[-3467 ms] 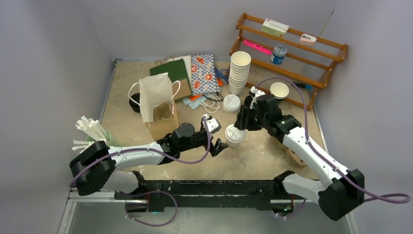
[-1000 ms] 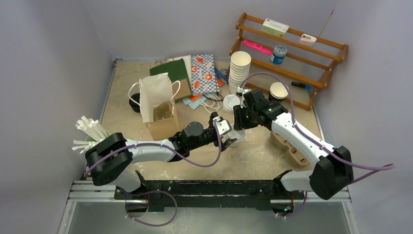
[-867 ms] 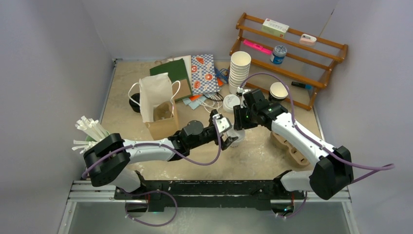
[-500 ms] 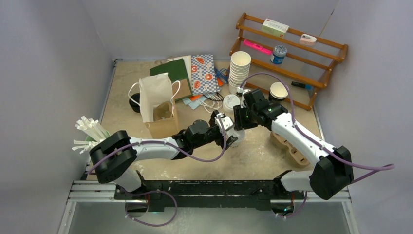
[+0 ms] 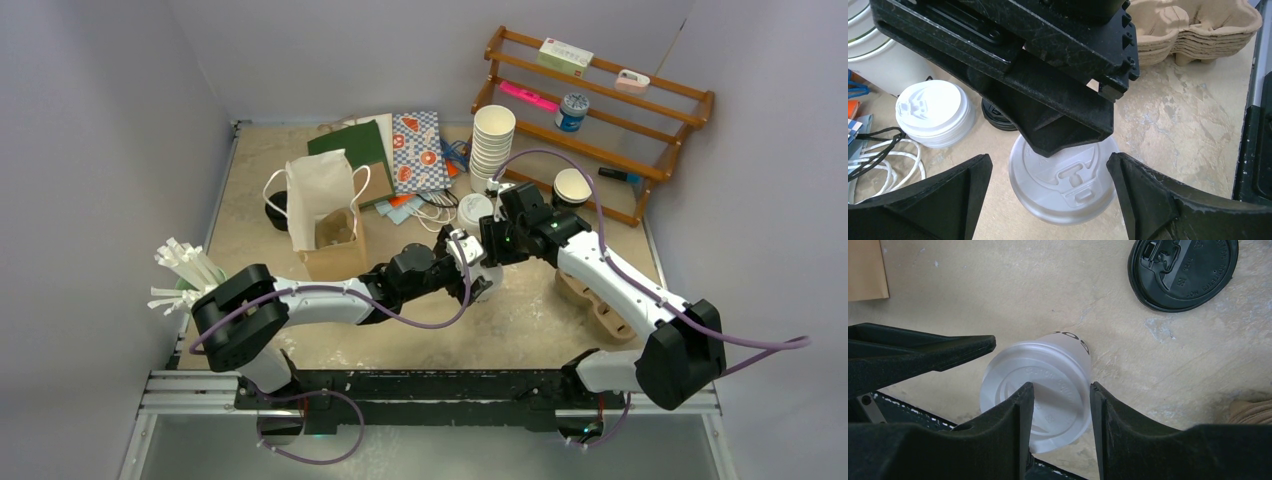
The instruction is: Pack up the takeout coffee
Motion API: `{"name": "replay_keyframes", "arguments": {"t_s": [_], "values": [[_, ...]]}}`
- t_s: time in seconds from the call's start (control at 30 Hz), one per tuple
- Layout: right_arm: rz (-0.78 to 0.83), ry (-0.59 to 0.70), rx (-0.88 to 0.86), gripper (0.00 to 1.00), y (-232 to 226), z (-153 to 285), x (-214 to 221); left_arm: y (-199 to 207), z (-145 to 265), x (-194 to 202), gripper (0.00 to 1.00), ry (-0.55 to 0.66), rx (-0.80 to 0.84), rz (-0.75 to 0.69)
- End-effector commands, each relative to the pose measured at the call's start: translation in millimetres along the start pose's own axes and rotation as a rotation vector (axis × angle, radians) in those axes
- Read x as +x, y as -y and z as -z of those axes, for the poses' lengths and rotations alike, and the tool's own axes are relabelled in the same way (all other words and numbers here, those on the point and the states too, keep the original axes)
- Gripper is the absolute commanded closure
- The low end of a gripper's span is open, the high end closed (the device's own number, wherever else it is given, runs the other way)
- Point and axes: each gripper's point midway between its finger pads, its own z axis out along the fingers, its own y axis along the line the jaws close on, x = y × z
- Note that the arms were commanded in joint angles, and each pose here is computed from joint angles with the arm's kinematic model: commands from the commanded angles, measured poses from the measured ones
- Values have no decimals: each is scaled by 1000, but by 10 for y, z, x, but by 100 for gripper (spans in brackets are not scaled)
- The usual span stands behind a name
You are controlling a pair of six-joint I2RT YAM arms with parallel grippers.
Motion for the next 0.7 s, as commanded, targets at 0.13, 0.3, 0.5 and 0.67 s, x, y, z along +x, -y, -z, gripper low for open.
{"name": "replay_keyframes", "arguments": {"t_s": [0.13,0.3,0.5,0.67], "values": [[6,-18,-14,53,-44,42,43,58,42,-142,3,43,53,11],[5,-18,-14,53,-42,38,49,26,50,-100,5,32,51,13],[4,-21,-13,53,-41,32,52,11,31,-25,7,4,44,16],[4,-22,-12,53,-40,30,52,51,41,-1,3,-6,67,17]]}}
